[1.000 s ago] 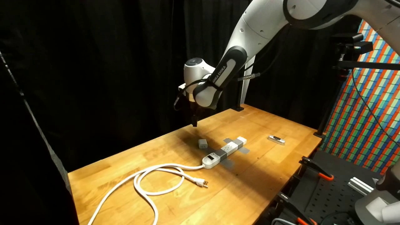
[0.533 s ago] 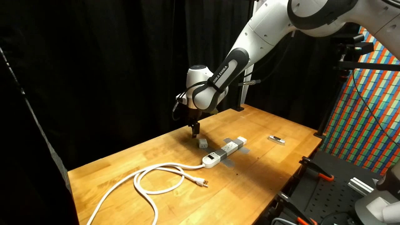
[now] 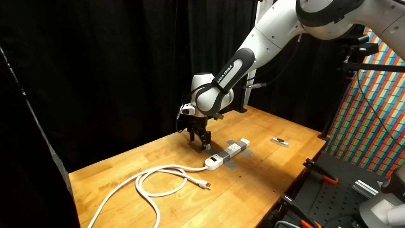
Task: Put the charging adapter on the extension cable
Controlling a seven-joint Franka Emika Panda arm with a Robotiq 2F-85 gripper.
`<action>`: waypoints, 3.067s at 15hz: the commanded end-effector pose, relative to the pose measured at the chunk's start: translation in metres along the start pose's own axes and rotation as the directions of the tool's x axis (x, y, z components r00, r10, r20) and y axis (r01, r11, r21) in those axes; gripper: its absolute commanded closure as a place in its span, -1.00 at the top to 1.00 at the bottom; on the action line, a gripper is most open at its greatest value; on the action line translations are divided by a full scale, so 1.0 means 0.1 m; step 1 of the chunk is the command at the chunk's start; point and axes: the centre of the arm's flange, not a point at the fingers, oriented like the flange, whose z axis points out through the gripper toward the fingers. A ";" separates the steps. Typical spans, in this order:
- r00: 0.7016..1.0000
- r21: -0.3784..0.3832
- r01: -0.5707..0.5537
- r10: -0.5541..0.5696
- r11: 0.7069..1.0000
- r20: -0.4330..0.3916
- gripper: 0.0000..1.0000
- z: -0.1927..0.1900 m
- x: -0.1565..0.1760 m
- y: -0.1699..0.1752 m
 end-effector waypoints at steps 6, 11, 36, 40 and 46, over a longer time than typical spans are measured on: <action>0.993 0.122 0.117 -0.117 0.986 -0.007 1.00 -0.03 0.03 -0.09; 0.941 0.191 0.338 -0.331 0.922 -0.067 1.00 -0.29 -0.09 0.01; 0.516 0.085 0.857 -0.849 0.509 -0.115 1.00 -0.14 -0.56 0.29; 0.424 0.088 0.906 -0.889 0.415 -0.175 1.00 -0.04 -0.53 0.26; 0.376 0.060 0.926 -0.904 0.372 -0.201 0.07 0.08 -0.52 0.24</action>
